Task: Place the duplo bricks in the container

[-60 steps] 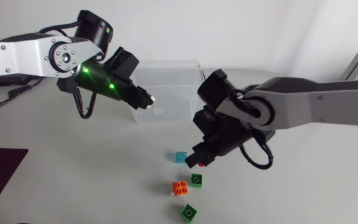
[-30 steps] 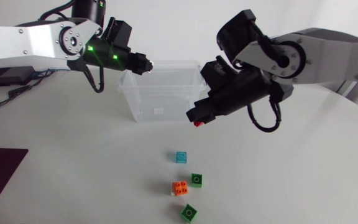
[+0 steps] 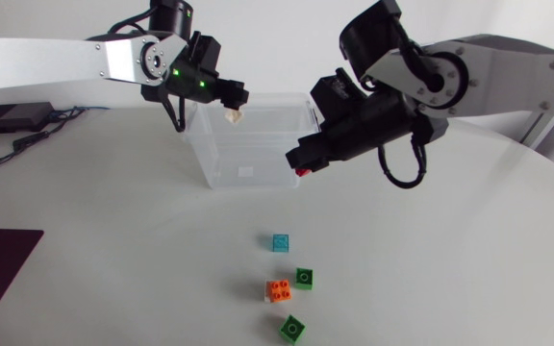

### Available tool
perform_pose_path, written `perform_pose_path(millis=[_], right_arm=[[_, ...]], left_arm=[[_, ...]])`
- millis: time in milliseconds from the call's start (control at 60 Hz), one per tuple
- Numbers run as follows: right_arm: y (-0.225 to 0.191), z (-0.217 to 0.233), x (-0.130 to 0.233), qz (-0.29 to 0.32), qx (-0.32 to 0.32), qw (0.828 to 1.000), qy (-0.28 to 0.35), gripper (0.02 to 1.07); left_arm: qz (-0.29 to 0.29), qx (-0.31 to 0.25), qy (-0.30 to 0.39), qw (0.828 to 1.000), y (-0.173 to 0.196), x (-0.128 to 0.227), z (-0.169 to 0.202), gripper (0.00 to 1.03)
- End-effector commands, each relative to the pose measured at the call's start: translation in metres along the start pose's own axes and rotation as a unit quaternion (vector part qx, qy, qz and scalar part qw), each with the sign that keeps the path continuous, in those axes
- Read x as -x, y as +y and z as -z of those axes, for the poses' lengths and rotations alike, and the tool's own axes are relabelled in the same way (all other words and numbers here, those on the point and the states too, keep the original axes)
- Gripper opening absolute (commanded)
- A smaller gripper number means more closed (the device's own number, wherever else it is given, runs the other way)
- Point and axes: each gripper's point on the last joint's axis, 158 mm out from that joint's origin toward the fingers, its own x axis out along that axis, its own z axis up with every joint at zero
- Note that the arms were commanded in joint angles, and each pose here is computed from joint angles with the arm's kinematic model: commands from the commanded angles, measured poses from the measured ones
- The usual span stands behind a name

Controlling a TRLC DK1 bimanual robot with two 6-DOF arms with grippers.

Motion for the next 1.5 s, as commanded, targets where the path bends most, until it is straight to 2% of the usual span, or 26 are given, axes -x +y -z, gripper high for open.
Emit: perform_pose_path(millis=[0, 233, 350, 500, 800, 1067, 1200, 1250, 1267, 1283, 1350, 1383, 1483], right_arm=[[-0.006, -0.02, 0.0, 0.003, 0.002, 1.0, -0.023, 0.18], [-0.022, -0.06, -0.009, 0.02, -0.001, 0.998, -0.066, 0.18], [-0.031, -0.075, -0.021, 0.024, -0.003, 0.996, -0.081, 0.18], [-0.04, -0.093, -0.037, 0.039, 0.0, 0.994, -0.103, 0.19], [-0.051, -0.122, -0.058, 0.048, -0.003, 0.991, -0.129, 0.19], [-0.048, -0.144, -0.069, 0.051, 0.003, 0.987, -0.154, 0.2], [-0.049, -0.148, -0.086, 0.052, 0.005, 0.987, -0.155, 0.22], [-0.052, -0.148, -0.092, 0.056, 0.005, 0.987, -0.152, 0.27], [-0.053, -0.148, -0.094, 0.057, 0.005, 0.987, -0.151, 0.33], [-0.053, -0.147, -0.096, 0.058, 0.005, 0.987, -0.15, 0.4], [-0.058, -0.145, -0.101, 0.071, 0.007, 0.987, -0.146, 0.87], [-0.059, -0.144, -0.101, 0.073, 0.007, 0.987, -0.144, 1.03], [-0.059, -0.141, -0.083, 0.077, 0.005, 0.986, -0.147, 1.03]], left_arm=[[-0.002, 0.014, 0.006, 1.0, 0.001, -0.002, 0.004, 1.0], [0.01, -0.013, -0.004, 1.0, -0.011, 0.063, 0.007, 0.99], [0.041, -0.035, 0.007, 0.999, -0.023, 0.096, 0.032, 0.99], [0.061, -0.078, 0.023, 0.995, -0.039, 0.121, 0.072, 0.99], [0.116, -0.124, 0.057, 0.984, -0.08, 0.138, 0.125, 0.99], [0.138, -0.138, 0.07, 0.978, -0.1, 0.145, 0.148, 0.99], [0.143, -0.144, 0.075, 0.976, -0.105, 0.147, 0.156, 0.99], [0.148, -0.15, 0.081, 0.974, -0.109, 0.146, 0.16, 0.99], [0.152, -0.153, 0.082, 0.973, -0.113, 0.146, 0.162, 0.99], [0.155, -0.157, 0.084, 0.972, -0.115, 0.145, 0.163, 0.99], [0.164, -0.167, 0.093, 0.968, -0.122, 0.141, 0.171, 0.99], [0.17, -0.173, 0.099, 0.965, -0.126, 0.138, 0.175, 0.99], [0.187, -0.193, 0.113, 0.957, -0.137, 0.128, 0.187, 0.99]])
